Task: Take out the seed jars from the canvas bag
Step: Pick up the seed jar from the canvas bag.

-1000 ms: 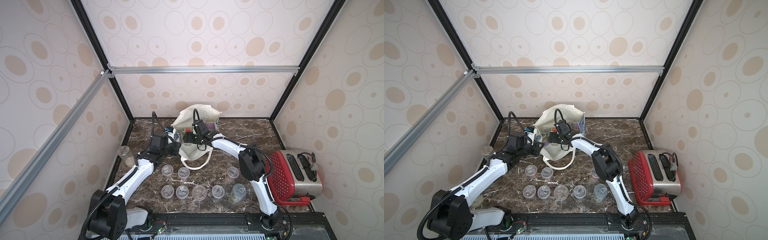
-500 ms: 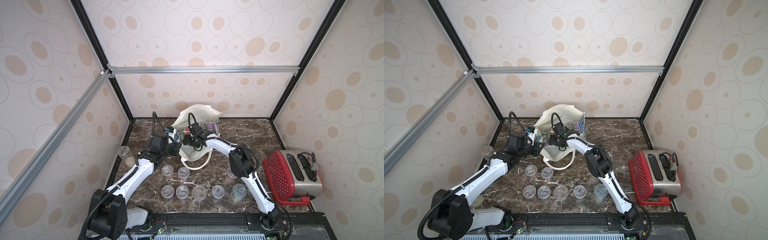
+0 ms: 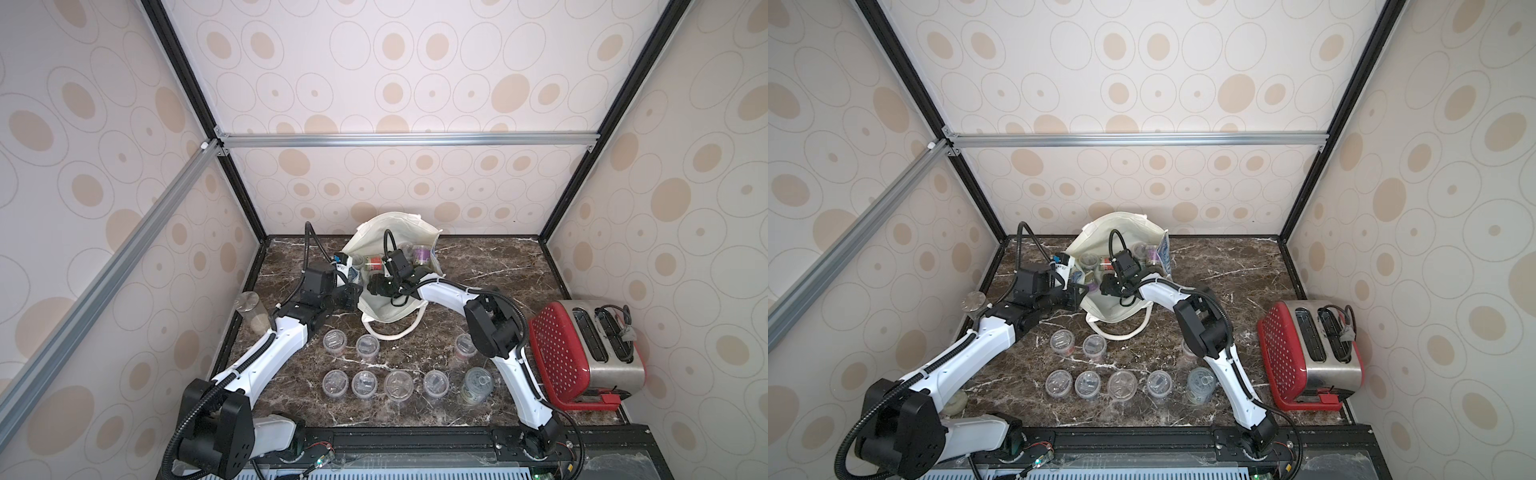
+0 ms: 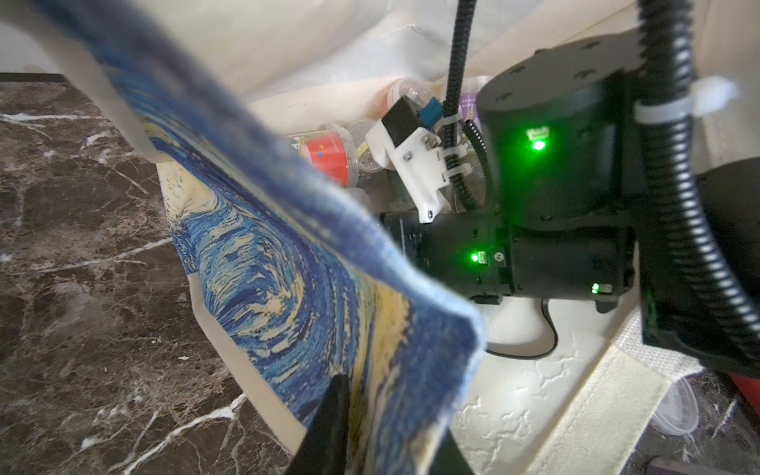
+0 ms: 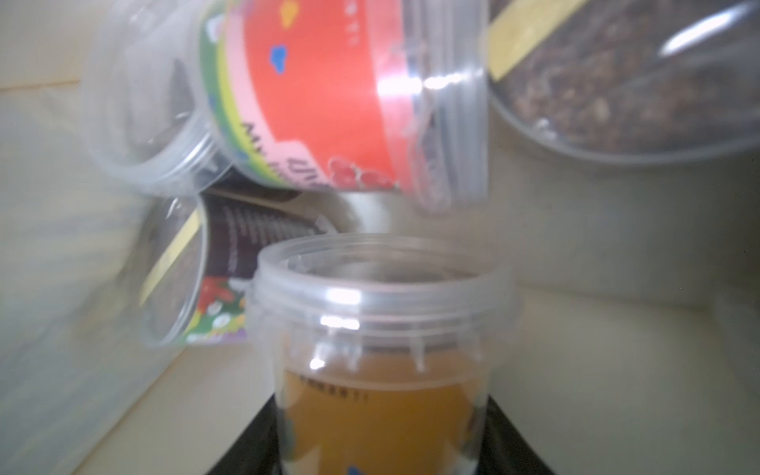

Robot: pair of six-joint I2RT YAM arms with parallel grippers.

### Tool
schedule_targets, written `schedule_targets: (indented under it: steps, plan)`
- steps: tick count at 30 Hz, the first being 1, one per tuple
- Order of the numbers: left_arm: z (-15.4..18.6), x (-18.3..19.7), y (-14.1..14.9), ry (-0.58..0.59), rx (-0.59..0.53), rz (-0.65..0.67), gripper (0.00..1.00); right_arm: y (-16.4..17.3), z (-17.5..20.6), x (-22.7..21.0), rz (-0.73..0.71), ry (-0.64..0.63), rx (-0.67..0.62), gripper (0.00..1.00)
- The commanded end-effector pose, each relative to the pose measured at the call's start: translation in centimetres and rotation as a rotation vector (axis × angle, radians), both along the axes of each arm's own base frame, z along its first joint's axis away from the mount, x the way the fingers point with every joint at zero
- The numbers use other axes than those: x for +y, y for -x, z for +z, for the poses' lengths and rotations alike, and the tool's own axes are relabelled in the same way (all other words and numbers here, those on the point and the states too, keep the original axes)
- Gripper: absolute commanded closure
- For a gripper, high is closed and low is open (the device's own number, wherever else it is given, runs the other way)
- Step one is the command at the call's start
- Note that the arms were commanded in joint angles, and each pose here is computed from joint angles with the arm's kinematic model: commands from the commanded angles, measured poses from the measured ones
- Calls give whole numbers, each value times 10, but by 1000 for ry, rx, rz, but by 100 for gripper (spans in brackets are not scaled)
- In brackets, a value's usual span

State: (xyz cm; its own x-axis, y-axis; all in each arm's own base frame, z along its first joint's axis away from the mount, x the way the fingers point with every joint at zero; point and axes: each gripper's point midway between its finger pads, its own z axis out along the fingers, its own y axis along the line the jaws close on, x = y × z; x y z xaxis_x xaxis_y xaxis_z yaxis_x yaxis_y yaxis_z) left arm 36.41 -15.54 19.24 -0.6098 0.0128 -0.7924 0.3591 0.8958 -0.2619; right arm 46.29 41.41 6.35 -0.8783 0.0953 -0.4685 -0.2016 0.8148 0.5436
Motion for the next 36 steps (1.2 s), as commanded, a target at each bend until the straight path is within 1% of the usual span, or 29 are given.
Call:
schedule_targets:
  steps: [1,6,7,8,10,11,13,14,16,18,22,25,29,32,36]
  plan:
    - [14,-3,-6,-8,-31,-13,74,-1,56,4,34,-95,-115,43]
    - [20,-2,-10,-19,-44,-4,73,7,87,-3,45,-134,-183,43]
    - [23,-2,-11,-18,-48,-3,72,9,92,-5,48,-137,-193,43]
    - [25,-2,-12,-18,-52,-1,69,11,97,-6,50,-141,-201,43]
    - [33,-3,-15,-10,-60,2,57,16,107,-10,58,-149,-220,43]
    - [37,-4,-15,-3,-65,0,53,19,112,-12,62,-151,-231,43]
    - [49,-6,-17,19,-76,-6,41,24,122,-17,69,-153,-257,43]
    - [55,-8,-17,32,-81,-6,37,26,128,-19,70,-151,-272,43]
    - [70,-11,-17,62,-96,-14,31,31,140,-27,73,-142,-307,43]
    - [85,-14,-17,100,-103,-11,28,37,152,-34,80,-131,-349,43]
    - [117,-24,-11,194,-123,-53,26,49,179,-50,101,-97,-441,43]
    - [139,-43,3,304,-122,-156,26,61,202,-63,120,-76,-517,41]
    - [157,-60,22,417,-103,-272,27,82,228,-78,157,-52,-605,41]
    - [155,-67,33,458,-56,-329,26,102,234,-93,185,-17,-649,41]
    - [140,-82,56,529,59,-461,26,133,235,-109,238,37,-701,41]
